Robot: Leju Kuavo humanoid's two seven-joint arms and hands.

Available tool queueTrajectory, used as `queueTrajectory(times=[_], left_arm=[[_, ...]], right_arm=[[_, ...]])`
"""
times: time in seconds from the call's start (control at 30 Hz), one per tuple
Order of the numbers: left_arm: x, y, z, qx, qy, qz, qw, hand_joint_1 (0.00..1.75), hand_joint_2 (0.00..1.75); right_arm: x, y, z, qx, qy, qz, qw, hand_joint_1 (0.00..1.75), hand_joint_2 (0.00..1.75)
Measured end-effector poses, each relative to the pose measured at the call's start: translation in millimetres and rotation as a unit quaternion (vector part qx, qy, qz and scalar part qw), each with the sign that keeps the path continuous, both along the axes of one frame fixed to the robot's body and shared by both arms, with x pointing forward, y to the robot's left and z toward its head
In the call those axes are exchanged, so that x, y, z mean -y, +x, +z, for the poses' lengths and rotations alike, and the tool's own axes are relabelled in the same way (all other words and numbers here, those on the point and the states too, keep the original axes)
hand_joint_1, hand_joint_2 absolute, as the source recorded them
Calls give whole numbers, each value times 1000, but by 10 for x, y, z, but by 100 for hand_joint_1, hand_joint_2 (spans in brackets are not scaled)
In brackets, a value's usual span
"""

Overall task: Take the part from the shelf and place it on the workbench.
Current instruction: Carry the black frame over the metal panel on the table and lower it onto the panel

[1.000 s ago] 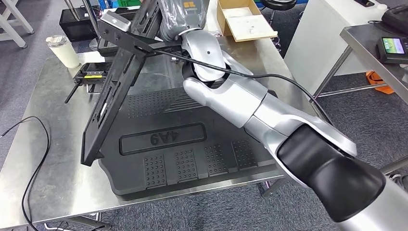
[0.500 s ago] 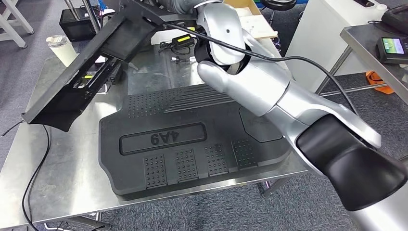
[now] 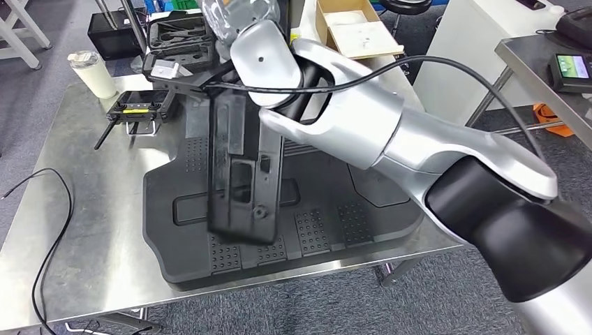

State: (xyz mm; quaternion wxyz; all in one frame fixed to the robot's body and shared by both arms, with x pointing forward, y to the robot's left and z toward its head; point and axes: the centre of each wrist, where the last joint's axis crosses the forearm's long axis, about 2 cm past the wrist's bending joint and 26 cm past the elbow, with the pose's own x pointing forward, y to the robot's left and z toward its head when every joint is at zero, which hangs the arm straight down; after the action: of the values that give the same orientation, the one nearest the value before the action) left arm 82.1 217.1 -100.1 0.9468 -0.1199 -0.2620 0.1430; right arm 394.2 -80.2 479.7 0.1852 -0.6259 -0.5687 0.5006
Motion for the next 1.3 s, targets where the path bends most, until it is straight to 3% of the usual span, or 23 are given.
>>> queueTrajectory(times=[0.3,0.6,0.8,0.97,1.13,1.3], left_arm=[[-2,-9,-1,-2,-12,-16,1000,0,0],[-27,-25,-8,-5,-12,-14,1000,0,0],[-34,-49,-13,-8,-13,-11,1000,0,0],[-42,-98,-23,-13,-8,-6,1000,0,0],[-49,-174,-38,-12,5,12,1000,0,0],[-52,-243,-48,-14,7,22,1000,0,0]], right_arm=[[-25,-9,-6,113,53,70,990,0,0],[-3,4,-87,123,61,95,986,0,0],[111,29,-102,146,128,116,974,0,0],[329,-15,-110,185,232,162,941,0,0],[686,-123,-170,234,346,209,885,0,0],[1035,-307,-329,258,408,239,842,0,0]])
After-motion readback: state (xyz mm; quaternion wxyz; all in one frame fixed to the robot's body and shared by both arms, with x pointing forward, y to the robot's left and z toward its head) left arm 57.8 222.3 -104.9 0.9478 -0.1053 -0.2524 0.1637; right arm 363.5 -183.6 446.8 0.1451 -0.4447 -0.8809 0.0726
